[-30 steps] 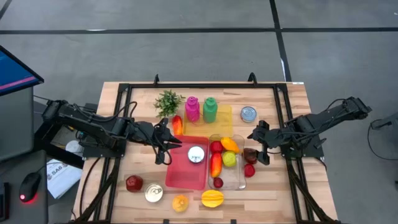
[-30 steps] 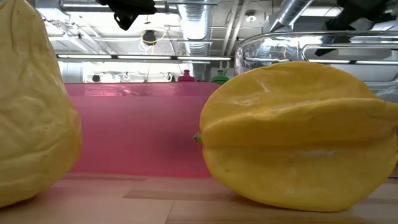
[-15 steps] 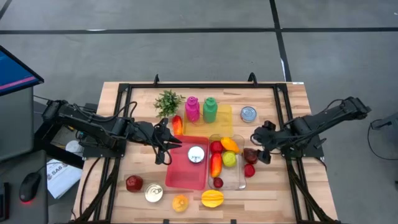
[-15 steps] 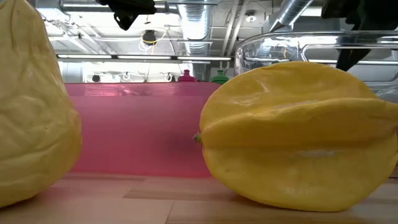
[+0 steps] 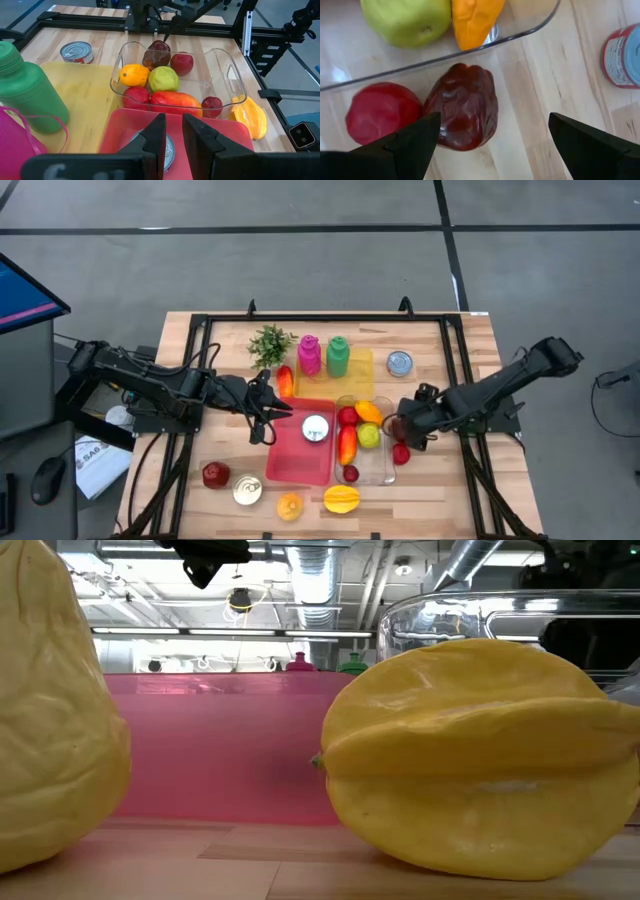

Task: Pick & Place Food Item
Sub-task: Put the right dark red apple into the transparent bin

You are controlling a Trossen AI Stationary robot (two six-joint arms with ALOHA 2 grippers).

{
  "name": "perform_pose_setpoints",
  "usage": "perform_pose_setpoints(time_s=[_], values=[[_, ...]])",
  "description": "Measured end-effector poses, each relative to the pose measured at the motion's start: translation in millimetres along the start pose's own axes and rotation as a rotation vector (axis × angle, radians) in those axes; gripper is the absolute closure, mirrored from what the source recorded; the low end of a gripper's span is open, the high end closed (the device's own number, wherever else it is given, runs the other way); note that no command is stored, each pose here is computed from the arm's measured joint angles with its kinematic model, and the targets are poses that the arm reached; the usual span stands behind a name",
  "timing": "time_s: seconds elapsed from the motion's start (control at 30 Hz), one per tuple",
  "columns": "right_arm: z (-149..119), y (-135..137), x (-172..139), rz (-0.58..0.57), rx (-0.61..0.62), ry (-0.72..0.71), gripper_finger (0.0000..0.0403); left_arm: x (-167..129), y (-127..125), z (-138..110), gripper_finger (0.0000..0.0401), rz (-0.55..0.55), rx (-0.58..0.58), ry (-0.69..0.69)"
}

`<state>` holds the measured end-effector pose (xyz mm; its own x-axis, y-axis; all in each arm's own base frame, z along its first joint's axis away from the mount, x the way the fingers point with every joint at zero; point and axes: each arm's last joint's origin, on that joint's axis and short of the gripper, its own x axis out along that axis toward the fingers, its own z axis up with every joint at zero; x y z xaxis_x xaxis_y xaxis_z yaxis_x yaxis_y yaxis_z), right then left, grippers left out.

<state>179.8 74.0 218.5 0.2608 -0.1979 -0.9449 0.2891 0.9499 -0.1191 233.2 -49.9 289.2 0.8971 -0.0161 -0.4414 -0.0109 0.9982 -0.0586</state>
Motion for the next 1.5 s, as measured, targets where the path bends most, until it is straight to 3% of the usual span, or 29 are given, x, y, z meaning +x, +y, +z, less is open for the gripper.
perform_pose_setpoints(time_s=[0.27,0.83,1.23,1.5], values=[[-2.7,16.2,15.1,-0.04,-0.046,0.058,0.0037,0.0,0.0,0.0,0.0348,0.0,0.0,0.0],[-1.1,23.0,29.8,-0.086,-0.105,0.099,0.0037,0.0,0.0,0.0,0.0348,0.0,0.0,0.0],[-7.6,11.3,17.3,-0.093,-0.166,-0.058,0.0037,0.0,0.0,0.0,0.0348,0.0,0.0,0.0],[-39.7,-19.0,20.7,-0.066,-0.021,-0.182,0.0037,0.0,0.0,0.0,0.0348,0.0,0.0,0.0]])
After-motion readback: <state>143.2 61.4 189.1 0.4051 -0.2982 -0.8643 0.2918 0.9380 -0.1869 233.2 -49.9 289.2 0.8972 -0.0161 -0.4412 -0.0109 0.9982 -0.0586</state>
